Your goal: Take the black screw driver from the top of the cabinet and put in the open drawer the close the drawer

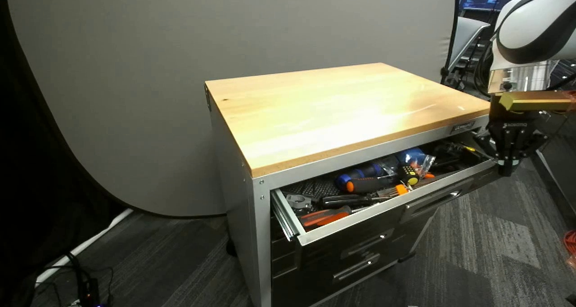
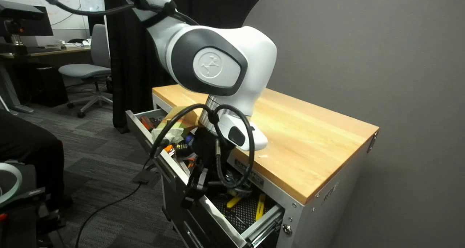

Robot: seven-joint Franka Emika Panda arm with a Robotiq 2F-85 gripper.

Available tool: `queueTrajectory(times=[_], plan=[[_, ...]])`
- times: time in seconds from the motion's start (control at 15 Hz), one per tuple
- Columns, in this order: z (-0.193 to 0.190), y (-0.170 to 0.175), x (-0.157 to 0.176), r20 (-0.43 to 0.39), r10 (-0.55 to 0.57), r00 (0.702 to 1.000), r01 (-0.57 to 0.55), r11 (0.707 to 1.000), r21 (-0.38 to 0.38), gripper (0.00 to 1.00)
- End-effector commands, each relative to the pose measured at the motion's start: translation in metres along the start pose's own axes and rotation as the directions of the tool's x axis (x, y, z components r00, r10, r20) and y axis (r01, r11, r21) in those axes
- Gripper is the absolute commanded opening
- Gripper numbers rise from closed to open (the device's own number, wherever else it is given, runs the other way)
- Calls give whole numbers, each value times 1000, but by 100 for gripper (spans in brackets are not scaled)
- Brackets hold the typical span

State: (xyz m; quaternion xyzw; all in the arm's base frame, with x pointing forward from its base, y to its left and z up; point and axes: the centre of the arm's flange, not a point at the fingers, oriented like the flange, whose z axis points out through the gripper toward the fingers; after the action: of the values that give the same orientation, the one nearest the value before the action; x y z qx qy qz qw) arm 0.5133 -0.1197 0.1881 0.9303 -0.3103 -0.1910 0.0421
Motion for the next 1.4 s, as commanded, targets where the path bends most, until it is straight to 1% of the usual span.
queueTrajectory(times=[0.0,0.2,0.47,0.6,0.73,0.8,1.0,1.33], plan=[[32,-26,-10,-43,-70,997,70,997,-13,0],[32,-37,-15,-90,-61,994,61,998,-1,0],[29,-54,-18,-140,-34,990,40,998,45,0],[28,-64,-20,-169,-5,986,18,997,79,0],[35,-79,-22,-204,22,979,2,993,120,0],[29,-83,-23,-217,37,976,-6,990,141,0],[27,-98,-25,-253,66,965,-18,982,188,0],[16,-103,-26,-322,116,940,-32,967,255,0]])
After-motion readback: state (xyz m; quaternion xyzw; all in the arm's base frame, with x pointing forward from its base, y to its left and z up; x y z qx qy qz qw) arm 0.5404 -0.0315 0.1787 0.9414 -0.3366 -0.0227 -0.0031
